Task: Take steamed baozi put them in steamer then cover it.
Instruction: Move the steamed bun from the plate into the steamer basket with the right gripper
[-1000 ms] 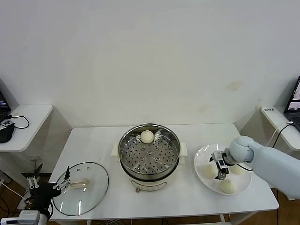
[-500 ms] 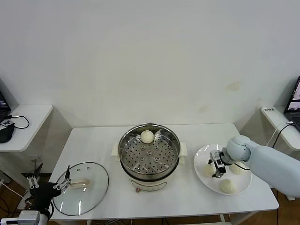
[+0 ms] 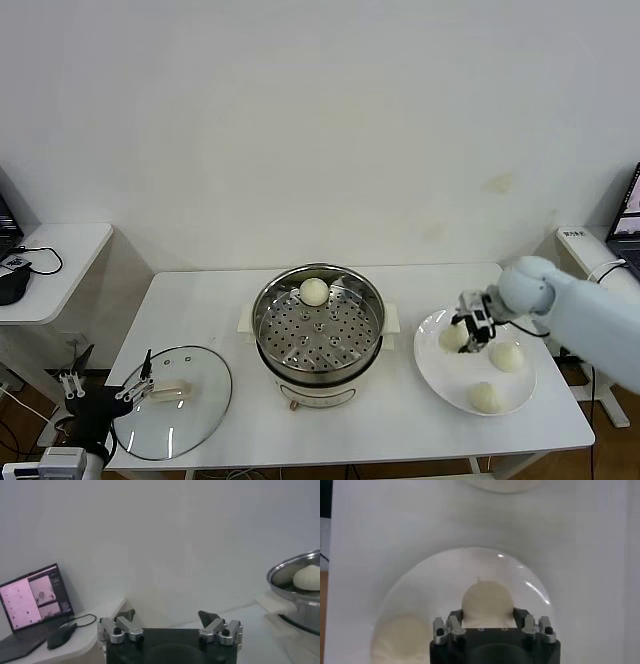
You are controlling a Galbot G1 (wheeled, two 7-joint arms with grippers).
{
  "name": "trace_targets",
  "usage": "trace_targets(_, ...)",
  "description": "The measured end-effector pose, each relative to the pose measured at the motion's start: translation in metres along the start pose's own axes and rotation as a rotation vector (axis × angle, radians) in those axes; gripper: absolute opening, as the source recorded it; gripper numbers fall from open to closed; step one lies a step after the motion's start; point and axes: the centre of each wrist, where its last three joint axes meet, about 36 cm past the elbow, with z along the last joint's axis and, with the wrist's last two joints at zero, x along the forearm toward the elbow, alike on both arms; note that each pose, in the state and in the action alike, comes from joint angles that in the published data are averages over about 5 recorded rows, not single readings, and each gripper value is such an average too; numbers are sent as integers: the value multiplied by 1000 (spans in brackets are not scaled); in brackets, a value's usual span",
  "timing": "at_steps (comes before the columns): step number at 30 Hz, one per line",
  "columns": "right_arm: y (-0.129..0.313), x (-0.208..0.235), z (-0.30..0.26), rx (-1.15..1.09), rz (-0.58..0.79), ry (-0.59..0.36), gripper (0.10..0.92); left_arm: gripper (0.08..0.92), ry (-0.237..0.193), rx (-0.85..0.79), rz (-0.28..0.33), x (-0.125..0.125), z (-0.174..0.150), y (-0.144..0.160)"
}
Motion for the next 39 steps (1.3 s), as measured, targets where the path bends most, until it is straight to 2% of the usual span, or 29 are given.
trace_targets(8,-33,70,-36,25,99,-67,636,823,-7,-5,4,-3,-2,1)
trace_targets(13,-50,106,-84,62,142,-136,642,823,-12,-1,7,-5,-3,-1)
trace_targets(17,-59,118,-130,83,141,-193,645,823,-15,2,4,-7,-2,-1)
trace_targets(26,-67,94,-233,100,92,-266,645,823,-24,-2,-11,-10,-4,2)
trace_targets(39,-59,16,-333,75,11,-247,645,823,-31,9,-28,-8,-7,3)
